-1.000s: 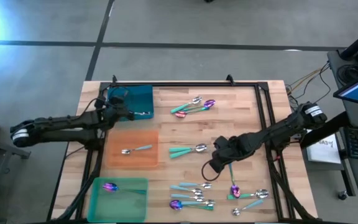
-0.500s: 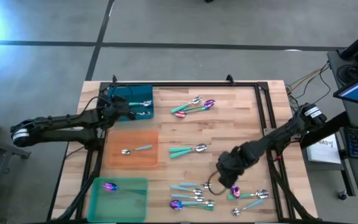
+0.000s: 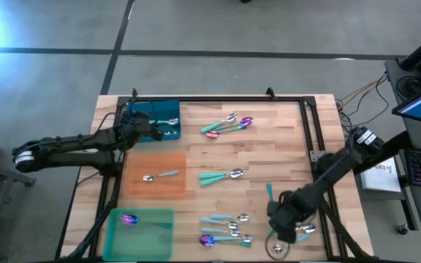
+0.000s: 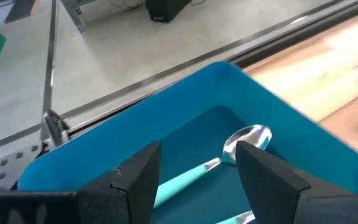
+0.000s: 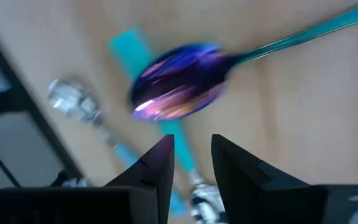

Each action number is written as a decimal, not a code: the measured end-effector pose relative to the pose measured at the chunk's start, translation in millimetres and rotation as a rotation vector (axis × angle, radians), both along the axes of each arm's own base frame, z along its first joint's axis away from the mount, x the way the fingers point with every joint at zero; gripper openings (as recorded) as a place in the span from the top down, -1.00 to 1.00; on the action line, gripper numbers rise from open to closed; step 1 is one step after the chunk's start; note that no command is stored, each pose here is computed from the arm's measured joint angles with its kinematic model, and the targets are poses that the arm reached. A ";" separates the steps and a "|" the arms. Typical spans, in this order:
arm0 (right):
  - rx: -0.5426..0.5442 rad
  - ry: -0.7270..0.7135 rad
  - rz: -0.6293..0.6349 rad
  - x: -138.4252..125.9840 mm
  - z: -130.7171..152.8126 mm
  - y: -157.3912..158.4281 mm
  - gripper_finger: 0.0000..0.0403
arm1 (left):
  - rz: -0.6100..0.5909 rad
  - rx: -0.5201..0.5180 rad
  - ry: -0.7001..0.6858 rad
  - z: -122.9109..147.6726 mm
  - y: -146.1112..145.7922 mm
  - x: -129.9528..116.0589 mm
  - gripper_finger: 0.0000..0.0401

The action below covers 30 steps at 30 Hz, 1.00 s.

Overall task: Sort silverware by color (type)
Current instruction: Put the blue spoon into the orange bin

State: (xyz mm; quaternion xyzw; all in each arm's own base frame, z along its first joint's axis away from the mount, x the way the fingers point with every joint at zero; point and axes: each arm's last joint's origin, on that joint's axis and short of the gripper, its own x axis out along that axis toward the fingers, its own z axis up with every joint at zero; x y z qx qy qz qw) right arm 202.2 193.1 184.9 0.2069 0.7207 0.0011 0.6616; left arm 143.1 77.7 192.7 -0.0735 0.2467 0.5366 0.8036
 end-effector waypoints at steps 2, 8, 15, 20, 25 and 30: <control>0.029 -0.026 0.050 -4.6 -1.5 11.9 0.52 | -0.001 0.003 -0.010 0.9 0.0 0.2 0.04; 0.070 -0.081 0.219 -21.6 -9.2 41.0 0.51 | -0.011 0.031 -0.044 5.9 0.5 1.4 0.04; 0.061 -0.076 0.286 -31.0 -19.2 53.6 0.53 | -0.011 0.059 -0.113 13.3 0.4 1.1 0.04; 0.065 -0.083 0.308 -30.1 -27.7 59.9 0.53 | -0.010 0.071 -0.142 17.5 -0.5 -1.3 0.04; 0.037 -0.071 0.338 -30.4 -41.4 64.8 0.53 | -0.010 0.081 -0.165 20.9 -1.4 -3.6 0.04; 0.004 -0.049 0.353 -29.3 -52.3 65.8 0.57 | -0.009 0.087 -0.178 22.8 -2.0 -5.0 0.04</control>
